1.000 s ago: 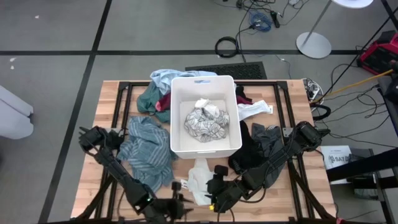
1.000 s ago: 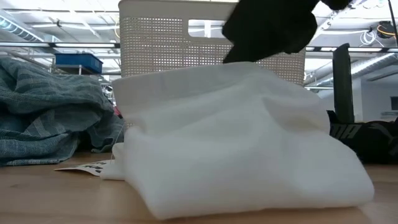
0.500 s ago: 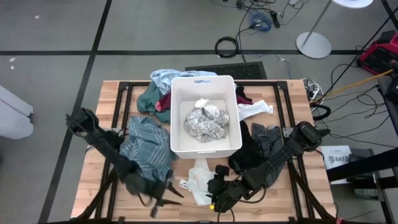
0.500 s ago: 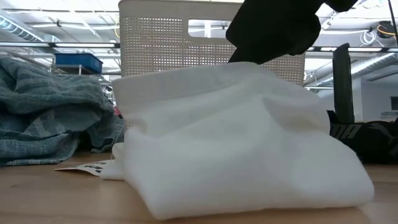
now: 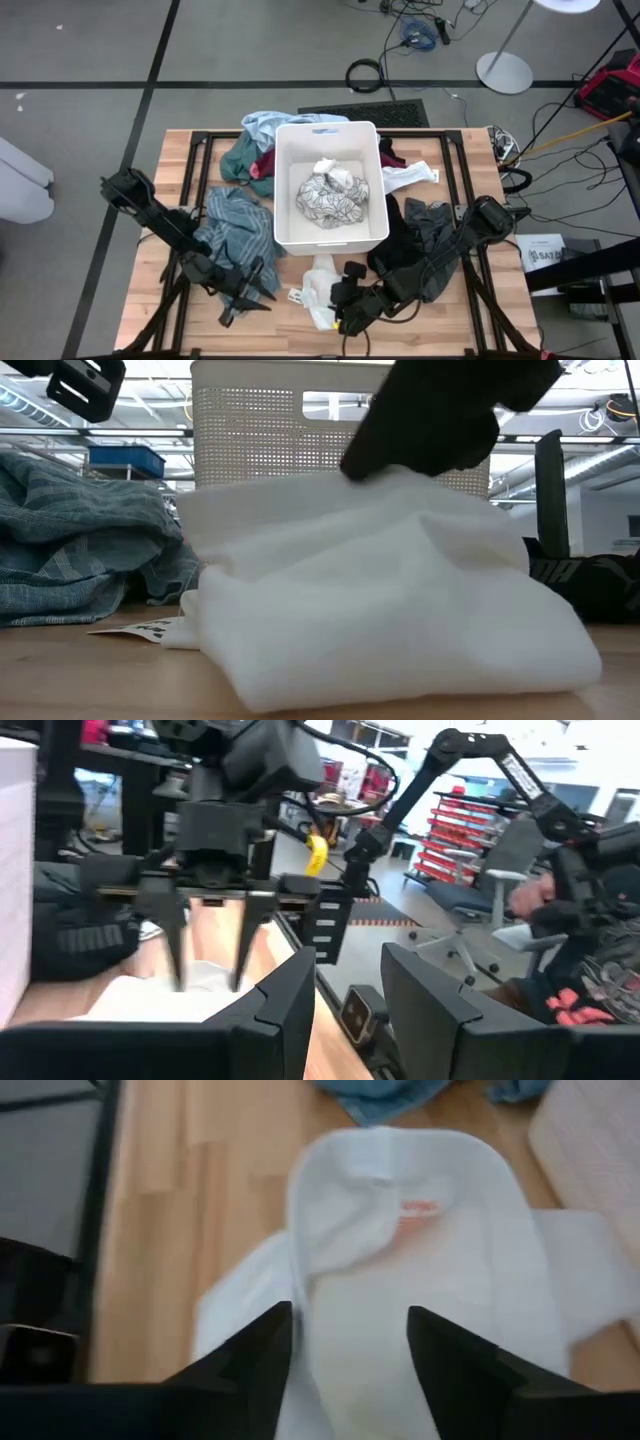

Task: Sort clothes
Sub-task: Put the white short into the white laundry organizer

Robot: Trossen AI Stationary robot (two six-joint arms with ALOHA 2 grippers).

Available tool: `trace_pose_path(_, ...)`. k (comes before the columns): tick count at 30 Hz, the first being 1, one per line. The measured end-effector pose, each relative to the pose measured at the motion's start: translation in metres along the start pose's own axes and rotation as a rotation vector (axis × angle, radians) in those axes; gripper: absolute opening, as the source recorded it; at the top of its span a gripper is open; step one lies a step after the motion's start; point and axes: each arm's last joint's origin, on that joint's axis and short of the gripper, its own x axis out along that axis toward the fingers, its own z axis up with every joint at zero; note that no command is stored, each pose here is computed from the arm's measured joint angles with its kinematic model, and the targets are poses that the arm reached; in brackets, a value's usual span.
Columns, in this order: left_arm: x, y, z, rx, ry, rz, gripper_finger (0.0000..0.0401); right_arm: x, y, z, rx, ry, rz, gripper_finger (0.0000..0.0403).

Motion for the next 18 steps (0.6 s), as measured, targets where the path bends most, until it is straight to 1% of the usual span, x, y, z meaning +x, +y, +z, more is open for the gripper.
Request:
trace_pose_path(3,0.0,0.001,0.0001,-0.003,-0.006,0.037,0.0125,-0.0007,0.0023,-0.0007,0.013,0.029,0.046,0.0131)
trace_pose_path(6,0.0,0.0012,0.0001,0.006,-0.006,0.042,0.0125,-0.0004,0.0027,-0.0008,0.021,0.05,0.076,0.0077)
trace_pose_path(8,0.0001,0.0012,0.0002,0.013,-0.007,0.044,0.0125,-0.0006,0.0035,-0.0003,0.013,0.045,0.086,0.0051)
trace_pose_path(10,0.0001,0.0014,0.0005,0.039,-0.009,0.044,0.0125,-0.0011,0.0059,0.0008,0.005,0.029,0.103,0.0038)
trace_pose_path(13,0.0007,0.0033,0.0016,0.081,-0.019,0.068,0.0125,-0.0012,0.0054,-0.0006,0.011,0.045,0.101,0.0032)
trace_pose_path(15,0.0012,0.006,0.0022,0.084,-0.025,0.106,0.0125,-0.0001,0.0021,-0.0009,0.022,0.059,0.082,0.0026)
trace_pose_path(18,0.0015,0.0097,0.0029,0.079,-0.035,0.174,0.0125,0.0004,0.0002,-0.0001,0.015,0.041,0.049,0.0005)
